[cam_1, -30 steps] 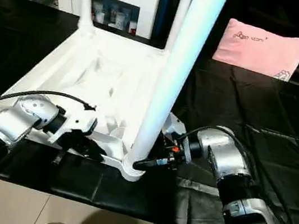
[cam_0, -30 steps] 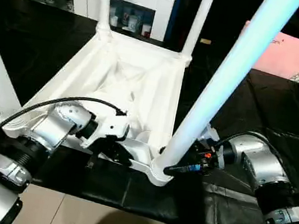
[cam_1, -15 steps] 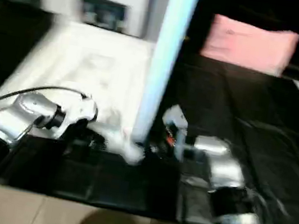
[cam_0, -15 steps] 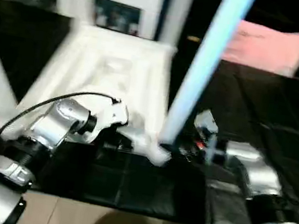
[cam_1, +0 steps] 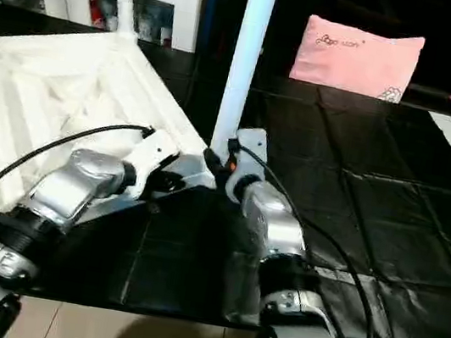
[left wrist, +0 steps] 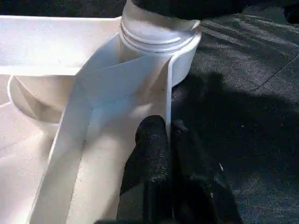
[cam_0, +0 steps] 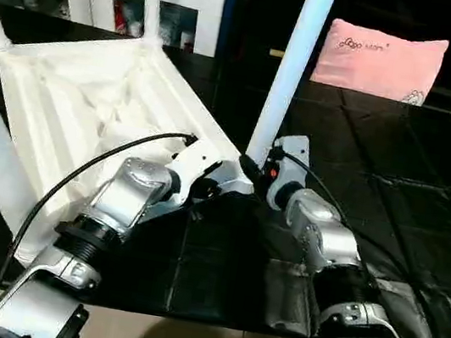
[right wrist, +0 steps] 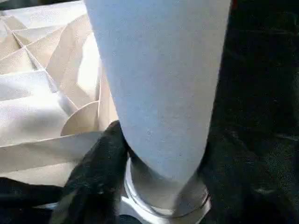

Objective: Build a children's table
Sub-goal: Rotate leg to tighten

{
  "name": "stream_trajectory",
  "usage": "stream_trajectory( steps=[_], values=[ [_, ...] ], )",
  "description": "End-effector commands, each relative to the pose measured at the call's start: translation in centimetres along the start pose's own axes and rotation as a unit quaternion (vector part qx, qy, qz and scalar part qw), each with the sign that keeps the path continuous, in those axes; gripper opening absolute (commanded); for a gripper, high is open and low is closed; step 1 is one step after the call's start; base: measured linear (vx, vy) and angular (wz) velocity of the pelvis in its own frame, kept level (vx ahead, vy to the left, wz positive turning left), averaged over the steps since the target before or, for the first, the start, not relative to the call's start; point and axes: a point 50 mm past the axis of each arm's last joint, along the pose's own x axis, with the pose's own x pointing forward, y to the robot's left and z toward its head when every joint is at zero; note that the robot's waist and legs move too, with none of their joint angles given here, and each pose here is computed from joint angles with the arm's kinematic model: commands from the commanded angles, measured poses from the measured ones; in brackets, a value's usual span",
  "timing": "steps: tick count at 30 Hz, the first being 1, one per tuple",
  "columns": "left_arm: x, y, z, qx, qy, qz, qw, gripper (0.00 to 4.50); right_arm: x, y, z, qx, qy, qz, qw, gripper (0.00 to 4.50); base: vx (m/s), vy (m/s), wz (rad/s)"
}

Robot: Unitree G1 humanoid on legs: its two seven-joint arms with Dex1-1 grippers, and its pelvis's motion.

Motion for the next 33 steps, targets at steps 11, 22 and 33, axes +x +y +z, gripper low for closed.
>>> stream_trajectory(
  steps=[11,22,33],
  values=[
    [-0.8,0.1,1.0,0.052,-0.020,-0.048,0.997,0.00,-1.1,0.2,-1.5,-0.035,0.018,0.099,0.994,3.64,0.000,0.000,0.00],
    [-3.8,0.9,-1.0,0.125,-0.024,-0.193,0.973,0.00,-7.0,-4.3,1.4,-0.104,0.021,0.317,0.943,4.45,0.000,0.000,0.00],
    [-4.8,0.3,-1.7,0.187,-0.015,-0.293,0.938,0.00,-8.5,-5.6,1.7,-0.179,0.101,0.396,0.895,4.45,0.000,0.000,0.00]
  ],
)
